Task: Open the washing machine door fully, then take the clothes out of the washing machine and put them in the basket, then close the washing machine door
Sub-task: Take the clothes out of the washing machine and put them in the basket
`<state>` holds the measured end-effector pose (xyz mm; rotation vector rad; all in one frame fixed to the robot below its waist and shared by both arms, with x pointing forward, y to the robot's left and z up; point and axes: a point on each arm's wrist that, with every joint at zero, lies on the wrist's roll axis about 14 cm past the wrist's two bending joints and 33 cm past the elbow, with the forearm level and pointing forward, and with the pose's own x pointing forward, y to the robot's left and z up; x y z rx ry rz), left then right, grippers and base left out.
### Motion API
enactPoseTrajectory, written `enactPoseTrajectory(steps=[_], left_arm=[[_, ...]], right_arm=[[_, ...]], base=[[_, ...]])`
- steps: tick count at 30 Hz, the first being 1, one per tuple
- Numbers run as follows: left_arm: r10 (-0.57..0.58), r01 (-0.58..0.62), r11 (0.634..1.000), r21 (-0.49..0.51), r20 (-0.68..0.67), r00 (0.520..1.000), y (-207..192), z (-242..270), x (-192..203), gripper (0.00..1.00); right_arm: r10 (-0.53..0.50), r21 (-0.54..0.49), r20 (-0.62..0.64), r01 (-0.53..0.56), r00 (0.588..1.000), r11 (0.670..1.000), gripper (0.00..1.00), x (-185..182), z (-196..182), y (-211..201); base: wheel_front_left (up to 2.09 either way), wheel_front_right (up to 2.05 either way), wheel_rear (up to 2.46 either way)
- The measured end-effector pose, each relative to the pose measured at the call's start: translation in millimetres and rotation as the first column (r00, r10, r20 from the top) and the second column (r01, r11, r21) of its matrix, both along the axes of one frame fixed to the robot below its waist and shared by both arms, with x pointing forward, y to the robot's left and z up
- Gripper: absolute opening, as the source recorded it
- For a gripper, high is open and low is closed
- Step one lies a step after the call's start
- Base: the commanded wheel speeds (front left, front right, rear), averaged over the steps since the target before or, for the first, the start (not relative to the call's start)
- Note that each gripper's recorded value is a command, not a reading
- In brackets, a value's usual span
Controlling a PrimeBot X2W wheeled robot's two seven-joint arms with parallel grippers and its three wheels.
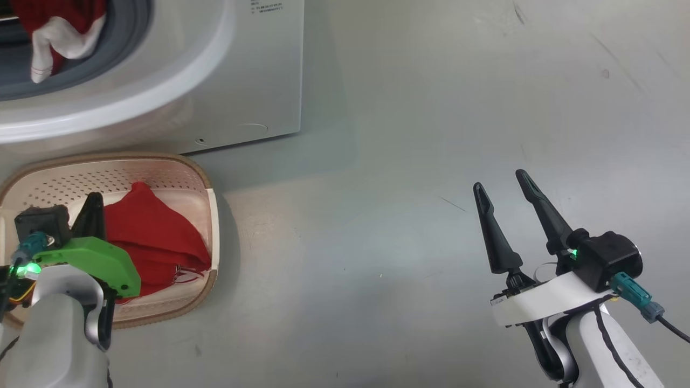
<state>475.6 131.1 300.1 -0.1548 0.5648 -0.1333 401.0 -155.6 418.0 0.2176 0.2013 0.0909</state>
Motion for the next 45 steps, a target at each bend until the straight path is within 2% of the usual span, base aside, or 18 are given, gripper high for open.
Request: enactPoseTrajectory(steps=[9, 16, 25, 26, 27, 28, 36, 45], left_arm=[[-0.002, 0.003, 1.000, 0.008, -0.105, 0.994, -8.6, -45.5, 10.3, 0.00], [0.021, -0.017, 1.000, 0.022, -0.209, 0.978, -7.0, -83.2, 1.0, 0.00], [0.029, -0.023, 0.999, 0.028, -0.225, 0.974, -5.5, -92.9, 2.4, 0.00], [0.032, -0.026, 0.999, 0.027, -0.222, 0.975, -5.4, -92.3, 3.5, 0.11], [0.035, -0.030, 0.999, 0.026, -0.218, 0.975, -5.1, -91.5, 4.3, 0.61], [0.037, -0.032, 0.999, 0.027, -0.213, 0.976, -4.5, -90.2, 4.9, 1.00], [0.064, -0.059, 0.998, 0.031, -0.194, 0.979, 1.8, -80.6, -0.4, 1.00], [0.052, -0.053, 0.999, -0.008, -0.080, 0.995, -5.7, -42.7, 5.3, 1.00]], right_arm=[[-0.039, -0.025, -0.067, 0.037, 0.997, 0.999, 1.00, 0.5, -24.1, -14.2], [-0.051, -0.037, -0.080, 0.048, 0.995, 0.998, 1.00, 10.0, -34.7, -19.9], [-0.052, -0.039, -0.083, 0.049, 0.995, 0.998, 1.00, 14.3, -38.9, -20.8], [-0.053, -0.039, -0.084, 0.050, 0.995, 0.998, 1.00, 14.2, -39.4, -20.9], [-0.053, -0.041, -0.083, 0.050, 0.995, 0.998, 1.00, 14.1, -39.8, -21.0], [-0.051, -0.043, -0.081, 0.048, 0.995, 0.998, 1.00, 14.0, -39.6, -20.7], [-0.038, -0.040, -0.057, 0.036, 0.998, 0.999, 1.00, 17.8, -32.0, -17.5], [-0.034, -0.037, -0.005, 0.034, 0.999, 0.999, 1.00, 18.1, -13.5, -16.4]], base=[[0.00, 0.00, 0.00], [0.00, 0.00, 0.00], [0.00, 0.00, 0.00], [0.00, 0.00, 0.00], [0.00, 0.00, 0.00], [0.00, 0.00, 0.00], [0.00, 0.00, 0.00], [0.00, 0.00, 0.00]])
